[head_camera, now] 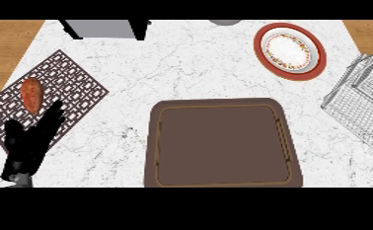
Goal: Pick the lemon from the tray and place it in the tiered basket
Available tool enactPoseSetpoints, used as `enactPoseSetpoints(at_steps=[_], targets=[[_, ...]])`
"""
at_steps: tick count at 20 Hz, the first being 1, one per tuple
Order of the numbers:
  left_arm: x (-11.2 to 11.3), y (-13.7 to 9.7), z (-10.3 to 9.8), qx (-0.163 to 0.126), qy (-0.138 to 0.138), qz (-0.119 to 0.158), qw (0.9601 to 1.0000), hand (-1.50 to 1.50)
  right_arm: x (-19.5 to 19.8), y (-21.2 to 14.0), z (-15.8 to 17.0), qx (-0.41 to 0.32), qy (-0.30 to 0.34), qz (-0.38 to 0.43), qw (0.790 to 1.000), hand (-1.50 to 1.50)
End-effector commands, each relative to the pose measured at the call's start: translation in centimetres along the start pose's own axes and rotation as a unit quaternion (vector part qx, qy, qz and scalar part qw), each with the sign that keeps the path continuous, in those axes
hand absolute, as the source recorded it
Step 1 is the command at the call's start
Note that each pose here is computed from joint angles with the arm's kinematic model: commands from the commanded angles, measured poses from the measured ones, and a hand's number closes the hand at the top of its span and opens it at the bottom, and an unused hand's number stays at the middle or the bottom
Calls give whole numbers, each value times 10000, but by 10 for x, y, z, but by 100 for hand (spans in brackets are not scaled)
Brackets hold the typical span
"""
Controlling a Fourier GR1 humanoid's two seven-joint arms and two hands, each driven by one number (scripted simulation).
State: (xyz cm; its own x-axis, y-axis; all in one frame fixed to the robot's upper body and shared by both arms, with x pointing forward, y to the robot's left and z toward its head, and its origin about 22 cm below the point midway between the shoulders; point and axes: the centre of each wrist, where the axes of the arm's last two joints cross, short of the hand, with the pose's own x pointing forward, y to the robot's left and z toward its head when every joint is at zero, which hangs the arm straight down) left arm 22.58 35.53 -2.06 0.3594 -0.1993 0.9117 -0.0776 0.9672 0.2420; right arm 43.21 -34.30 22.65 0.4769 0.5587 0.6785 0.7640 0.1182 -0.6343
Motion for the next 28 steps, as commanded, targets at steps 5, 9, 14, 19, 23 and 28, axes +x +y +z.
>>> enactPoseSetpoints(at_steps=[5,9,14,19,23,28], targets=[[8,5,2,-79,-57,-14,10000,0,-54,-9,-41,-167,-640,2909,9545,150],[9,4,-2,-17,-80,-48,10000,0,-36,-47,-73,-105,-854,3460,9343,150],[12,-5,-3,-3,-46,-80,10000,0,-29,-52,-79,173,-1249,3774,9174,150],[6,-22,9,31,-47,-27,10000,0,-32,-56,-86,404,-1375,4019,9044,150],[-5,3,-2,-21,-74,-80,9999,0,-52,-62,-97,659,-1272,4275,8926,150],[-4,10,2,24,31,8,10000,0,-64,-55,-96,1554,-176,4174,8952,150]])
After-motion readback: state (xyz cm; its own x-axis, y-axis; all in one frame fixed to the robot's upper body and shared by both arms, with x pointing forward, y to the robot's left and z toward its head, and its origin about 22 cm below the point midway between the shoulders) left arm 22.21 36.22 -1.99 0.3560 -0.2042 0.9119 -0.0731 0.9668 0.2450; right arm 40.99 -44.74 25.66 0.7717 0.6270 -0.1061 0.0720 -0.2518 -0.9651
